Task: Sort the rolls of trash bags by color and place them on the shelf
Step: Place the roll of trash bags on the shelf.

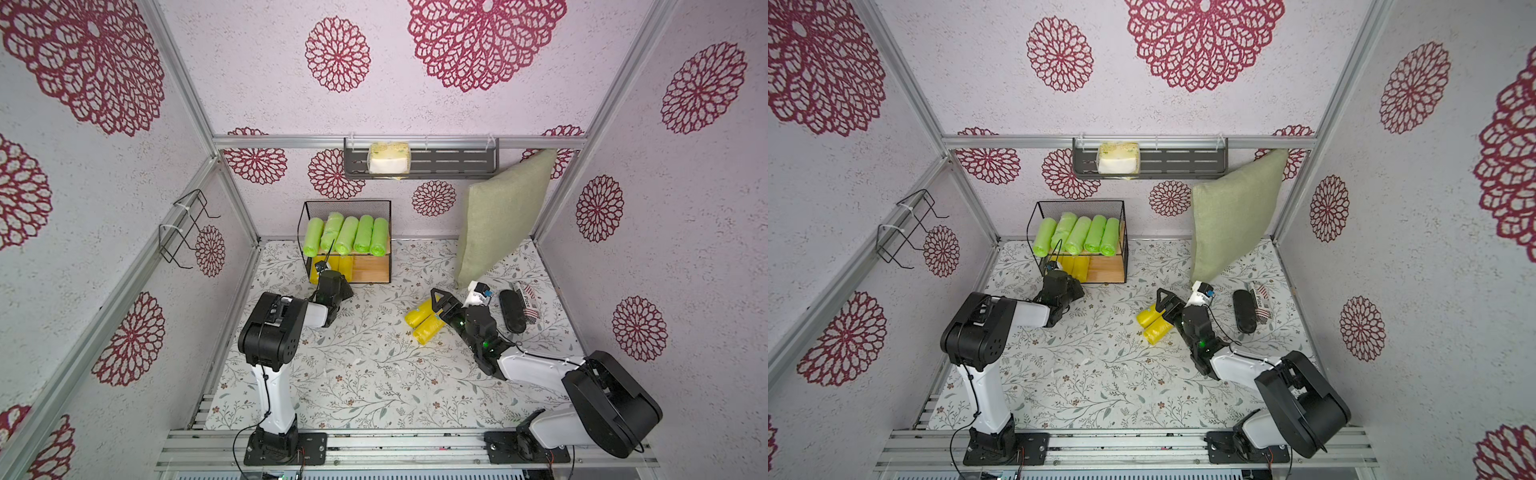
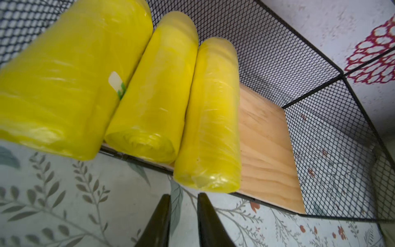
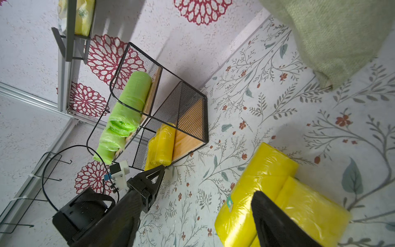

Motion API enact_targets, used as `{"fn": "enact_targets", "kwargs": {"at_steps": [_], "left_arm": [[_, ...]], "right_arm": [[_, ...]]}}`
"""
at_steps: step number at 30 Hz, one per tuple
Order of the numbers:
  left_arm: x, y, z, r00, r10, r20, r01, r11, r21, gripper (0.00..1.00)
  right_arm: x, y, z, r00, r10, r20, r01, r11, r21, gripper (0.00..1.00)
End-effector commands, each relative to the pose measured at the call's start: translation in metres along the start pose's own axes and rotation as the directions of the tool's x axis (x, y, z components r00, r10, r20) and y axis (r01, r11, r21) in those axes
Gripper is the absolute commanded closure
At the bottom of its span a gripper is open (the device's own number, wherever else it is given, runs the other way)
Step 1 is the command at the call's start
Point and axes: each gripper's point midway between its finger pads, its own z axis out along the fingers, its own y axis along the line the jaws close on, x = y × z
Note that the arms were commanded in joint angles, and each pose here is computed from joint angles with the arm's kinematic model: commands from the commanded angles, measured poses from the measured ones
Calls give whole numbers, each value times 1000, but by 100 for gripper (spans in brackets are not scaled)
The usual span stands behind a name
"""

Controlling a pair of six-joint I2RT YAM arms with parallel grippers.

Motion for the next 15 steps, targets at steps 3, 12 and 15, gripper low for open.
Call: {"fn": "enact_targets", "kwargs": {"at_steps": [3,12,15], "left_arm": [[-6,-7,-8,998,-55,20,54,997,55,67],[-5,-18,-63,995,-97,-10,97,987,131,52],[-2,-27,-81,998,-60,-27,63,986,155,49]], "right_arm": [[7,-11,2,999,-28,-29,29,999,38,15],[17,-63,-11,981,-115,-154,150,960,236,13],[27,-78,-15,967,-101,-234,163,951,264,12]]}}
